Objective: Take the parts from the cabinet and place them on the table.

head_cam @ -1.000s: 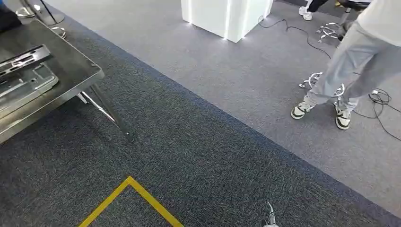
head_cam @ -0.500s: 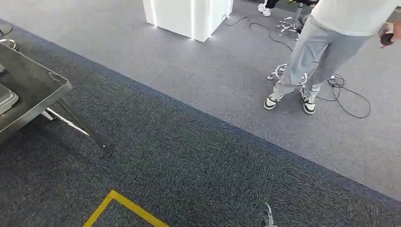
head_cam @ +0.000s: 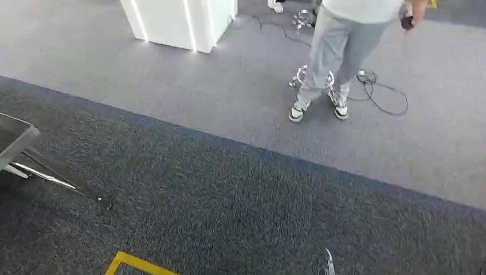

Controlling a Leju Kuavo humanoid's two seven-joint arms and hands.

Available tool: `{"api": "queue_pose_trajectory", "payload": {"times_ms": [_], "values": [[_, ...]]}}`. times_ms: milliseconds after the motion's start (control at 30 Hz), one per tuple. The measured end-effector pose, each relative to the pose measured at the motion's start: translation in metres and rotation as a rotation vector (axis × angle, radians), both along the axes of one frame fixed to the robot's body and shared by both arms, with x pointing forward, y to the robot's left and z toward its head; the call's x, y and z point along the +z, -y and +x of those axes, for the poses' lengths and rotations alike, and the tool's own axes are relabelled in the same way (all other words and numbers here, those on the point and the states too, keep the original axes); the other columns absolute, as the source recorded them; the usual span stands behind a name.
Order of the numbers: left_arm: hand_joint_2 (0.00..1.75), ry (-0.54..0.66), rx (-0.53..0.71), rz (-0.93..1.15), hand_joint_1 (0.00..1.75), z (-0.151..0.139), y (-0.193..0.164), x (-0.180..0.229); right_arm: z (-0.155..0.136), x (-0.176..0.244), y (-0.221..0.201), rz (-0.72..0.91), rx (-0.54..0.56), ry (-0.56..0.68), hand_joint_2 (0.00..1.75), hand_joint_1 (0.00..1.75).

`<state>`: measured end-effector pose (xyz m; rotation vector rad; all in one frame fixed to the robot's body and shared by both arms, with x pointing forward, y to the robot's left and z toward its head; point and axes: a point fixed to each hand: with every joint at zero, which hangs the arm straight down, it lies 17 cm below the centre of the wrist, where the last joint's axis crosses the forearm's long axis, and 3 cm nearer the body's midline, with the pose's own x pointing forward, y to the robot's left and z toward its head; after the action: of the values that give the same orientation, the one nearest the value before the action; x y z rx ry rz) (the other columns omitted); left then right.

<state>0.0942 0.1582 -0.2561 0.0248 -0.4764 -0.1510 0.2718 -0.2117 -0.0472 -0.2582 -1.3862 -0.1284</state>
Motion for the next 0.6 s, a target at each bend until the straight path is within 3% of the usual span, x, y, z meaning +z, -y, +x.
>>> {"api": "queue_pose_trajectory", "payload": {"times_ms": [600], "values": [[0.0, -0.02, -0.002, 0.012, 0.0, -0.0068, -0.0034, -0.0024, -0.001, -0.0015, 0.0031, -0.004, -0.011, -0.005, 0.0, 0.0]]}}
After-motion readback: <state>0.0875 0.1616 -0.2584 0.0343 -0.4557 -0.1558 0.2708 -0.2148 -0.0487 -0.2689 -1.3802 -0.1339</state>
